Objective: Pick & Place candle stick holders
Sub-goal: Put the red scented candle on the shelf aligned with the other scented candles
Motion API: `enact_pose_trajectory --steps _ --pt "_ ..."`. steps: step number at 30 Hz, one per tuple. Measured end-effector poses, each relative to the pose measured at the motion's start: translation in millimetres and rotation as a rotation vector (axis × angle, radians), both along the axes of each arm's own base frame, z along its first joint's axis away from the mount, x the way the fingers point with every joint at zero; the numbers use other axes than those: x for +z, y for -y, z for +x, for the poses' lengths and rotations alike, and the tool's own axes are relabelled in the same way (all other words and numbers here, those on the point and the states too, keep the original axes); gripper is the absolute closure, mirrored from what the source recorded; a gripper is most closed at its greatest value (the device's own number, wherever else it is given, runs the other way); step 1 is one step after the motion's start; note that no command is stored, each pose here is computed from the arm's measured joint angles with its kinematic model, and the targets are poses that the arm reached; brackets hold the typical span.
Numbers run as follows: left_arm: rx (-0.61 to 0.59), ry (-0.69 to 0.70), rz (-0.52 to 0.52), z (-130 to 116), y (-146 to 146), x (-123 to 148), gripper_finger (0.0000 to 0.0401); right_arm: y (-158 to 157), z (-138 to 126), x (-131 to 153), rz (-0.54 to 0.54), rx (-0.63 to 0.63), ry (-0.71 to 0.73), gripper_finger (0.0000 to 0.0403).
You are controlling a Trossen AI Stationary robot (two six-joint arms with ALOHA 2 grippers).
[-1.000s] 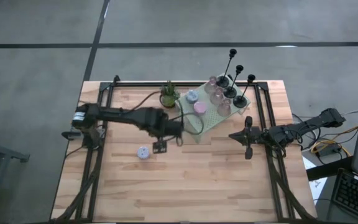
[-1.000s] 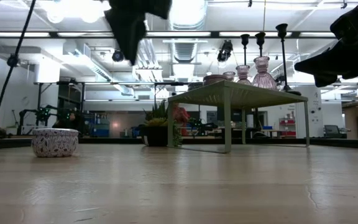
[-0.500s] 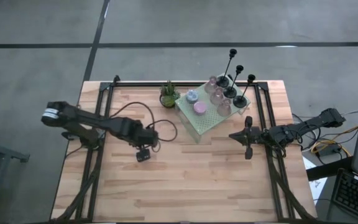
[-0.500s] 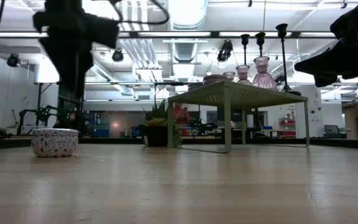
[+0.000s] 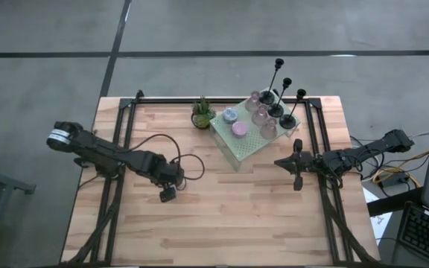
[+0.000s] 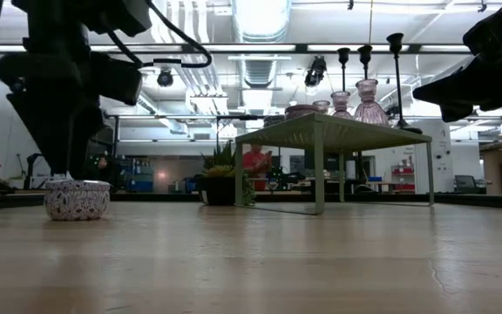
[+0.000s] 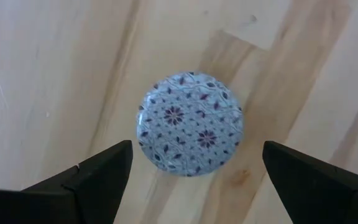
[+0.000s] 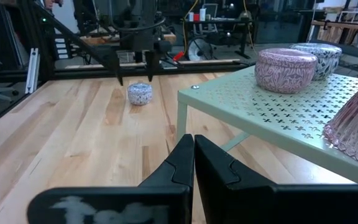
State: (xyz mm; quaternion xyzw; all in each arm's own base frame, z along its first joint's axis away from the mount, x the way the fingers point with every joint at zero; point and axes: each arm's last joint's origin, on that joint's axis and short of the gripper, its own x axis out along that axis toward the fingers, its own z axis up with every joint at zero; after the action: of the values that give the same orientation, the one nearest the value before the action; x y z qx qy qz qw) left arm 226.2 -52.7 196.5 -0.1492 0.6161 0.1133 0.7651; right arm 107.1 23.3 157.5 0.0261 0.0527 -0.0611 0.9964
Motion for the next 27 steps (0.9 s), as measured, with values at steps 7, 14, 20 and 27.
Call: enact_pose_trajectory --steps 7,14,20,27 --pt "-0.013 0.142 -0.017 9 4 -7 0.0039 0 0 0 0.0 0.0 0.0 0.0394" --pt "-0.028 0.09 0.001 6 4 -17 0.0039 0 0 0 0.0 0.0 0.0 0.0394" --pt "-0.021 0.05 0.004 7 5 -26 0.0039 0 0 0 0.0 0.0 0.0 0.0394" --pt "-0.02 0.03 0.008 11 5 -33 0.0049 0 0 0 0.0 -0.001 0.0 0.0394"
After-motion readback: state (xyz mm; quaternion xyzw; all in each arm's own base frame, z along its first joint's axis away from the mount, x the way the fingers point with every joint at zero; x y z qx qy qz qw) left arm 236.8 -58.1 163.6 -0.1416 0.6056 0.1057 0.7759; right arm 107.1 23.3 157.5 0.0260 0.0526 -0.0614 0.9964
